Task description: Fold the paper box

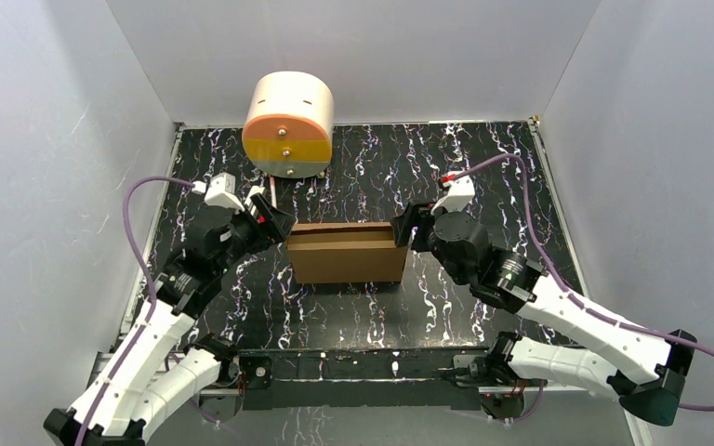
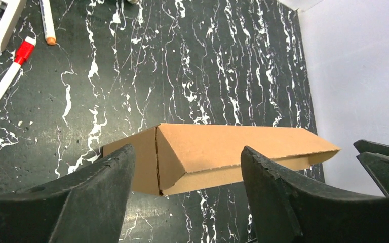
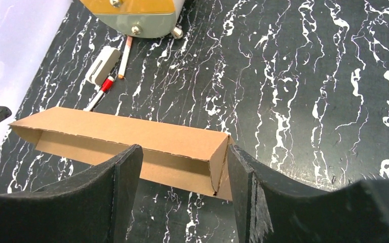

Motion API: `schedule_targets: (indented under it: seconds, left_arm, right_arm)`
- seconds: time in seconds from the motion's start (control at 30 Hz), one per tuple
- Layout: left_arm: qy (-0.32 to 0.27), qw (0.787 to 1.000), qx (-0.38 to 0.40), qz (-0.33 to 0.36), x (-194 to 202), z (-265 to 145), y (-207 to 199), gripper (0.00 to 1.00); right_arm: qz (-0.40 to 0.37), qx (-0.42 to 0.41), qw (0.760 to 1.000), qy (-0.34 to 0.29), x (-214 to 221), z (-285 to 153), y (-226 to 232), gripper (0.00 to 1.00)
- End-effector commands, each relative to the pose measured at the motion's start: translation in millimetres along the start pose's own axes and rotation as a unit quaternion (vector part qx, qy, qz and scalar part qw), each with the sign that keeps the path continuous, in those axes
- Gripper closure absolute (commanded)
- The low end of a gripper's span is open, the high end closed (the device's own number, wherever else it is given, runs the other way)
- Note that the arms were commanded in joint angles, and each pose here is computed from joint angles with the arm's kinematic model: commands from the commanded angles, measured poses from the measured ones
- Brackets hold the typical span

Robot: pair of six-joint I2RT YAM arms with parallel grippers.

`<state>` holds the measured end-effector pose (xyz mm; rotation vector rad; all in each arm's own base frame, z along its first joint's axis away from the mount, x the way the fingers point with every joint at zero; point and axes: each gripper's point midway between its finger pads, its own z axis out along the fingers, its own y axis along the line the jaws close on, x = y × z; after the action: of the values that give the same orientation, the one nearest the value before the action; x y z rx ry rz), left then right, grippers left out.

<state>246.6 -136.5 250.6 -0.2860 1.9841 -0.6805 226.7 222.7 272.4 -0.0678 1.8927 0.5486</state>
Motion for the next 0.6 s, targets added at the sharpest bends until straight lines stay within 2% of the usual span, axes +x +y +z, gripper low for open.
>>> schedule_targets:
  seconds: [0.0, 0.33, 0.57]
  left_arm:
    - [-0.003, 1.000, 0.014, -0.005, -3.4, 7.9, -8.1, 0.29]
    - [0.034, 0.999, -0.010, -0.013, 32.1, 22.1, 16.1, 0.47]
    - [0.070, 0.997, -0.027, -0.017, 59.8, 26.3, 33.3, 0.50]
  right_arm:
    - [0.029, 0.010, 0.999, -0.038, -24.0, 5.7, 4.7, 0.31]
    - [0.019, 0.026, 0.999, 0.017, 25.6, 23.3, -9.0, 0.38]
    - [0.016, 0.029, 0.997, 0.065, 65.5, 23.3, -20.9, 0.42]
